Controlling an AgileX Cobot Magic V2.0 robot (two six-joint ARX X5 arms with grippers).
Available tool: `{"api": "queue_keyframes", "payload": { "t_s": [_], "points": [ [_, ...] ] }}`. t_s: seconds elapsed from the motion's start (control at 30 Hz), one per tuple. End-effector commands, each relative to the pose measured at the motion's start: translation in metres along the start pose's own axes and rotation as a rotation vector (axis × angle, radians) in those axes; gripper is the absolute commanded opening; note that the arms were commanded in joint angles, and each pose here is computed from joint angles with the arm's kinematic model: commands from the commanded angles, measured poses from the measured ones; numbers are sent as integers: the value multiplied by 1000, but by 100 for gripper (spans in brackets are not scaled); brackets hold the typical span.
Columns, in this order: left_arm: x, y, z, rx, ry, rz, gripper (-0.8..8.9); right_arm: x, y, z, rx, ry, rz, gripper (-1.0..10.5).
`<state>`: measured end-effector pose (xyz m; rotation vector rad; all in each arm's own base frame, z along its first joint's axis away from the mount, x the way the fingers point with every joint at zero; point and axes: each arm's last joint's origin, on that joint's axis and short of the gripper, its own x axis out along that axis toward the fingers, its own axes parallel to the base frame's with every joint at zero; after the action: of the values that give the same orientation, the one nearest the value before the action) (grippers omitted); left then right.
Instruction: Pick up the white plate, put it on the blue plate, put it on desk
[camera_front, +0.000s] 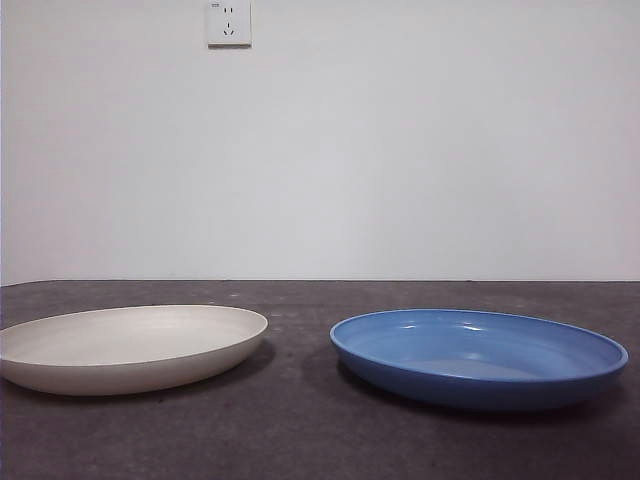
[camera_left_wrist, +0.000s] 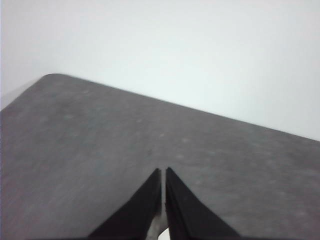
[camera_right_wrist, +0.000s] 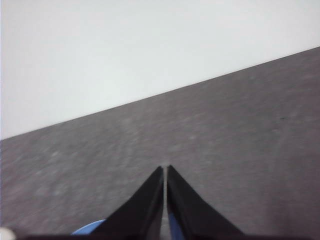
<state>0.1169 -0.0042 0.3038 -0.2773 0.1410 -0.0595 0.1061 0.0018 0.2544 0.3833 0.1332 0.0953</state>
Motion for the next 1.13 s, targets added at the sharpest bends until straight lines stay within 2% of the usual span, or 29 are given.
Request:
{"api": "queue_keyframes", "payload": {
  "t_s": [0.03,0.2,0.43,0.73,0.83,1.07,1.13],
  "points": [
    [1,-8,28,6,-24,-18,16,4,9,19,14,41,43,5],
    [4,-20,60,8,-2,-88,16,12,25,45,11,145,129,5],
    [10,-36,91,36,95,-225,16,31,48,81,-53,295,291,5],
    [31,-49,102,66,300,-357,16,47,62,104,-60,423,470,5],
    [37,-52,96,60,355,-392,22,47,62,102,-58,452,488,5],
    [43,-57,82,67,487,-408,31,43,59,93,-65,536,461,6],
    [43,-58,79,85,510,-414,72,43,58,92,-76,547,457,7]
  ]
}}
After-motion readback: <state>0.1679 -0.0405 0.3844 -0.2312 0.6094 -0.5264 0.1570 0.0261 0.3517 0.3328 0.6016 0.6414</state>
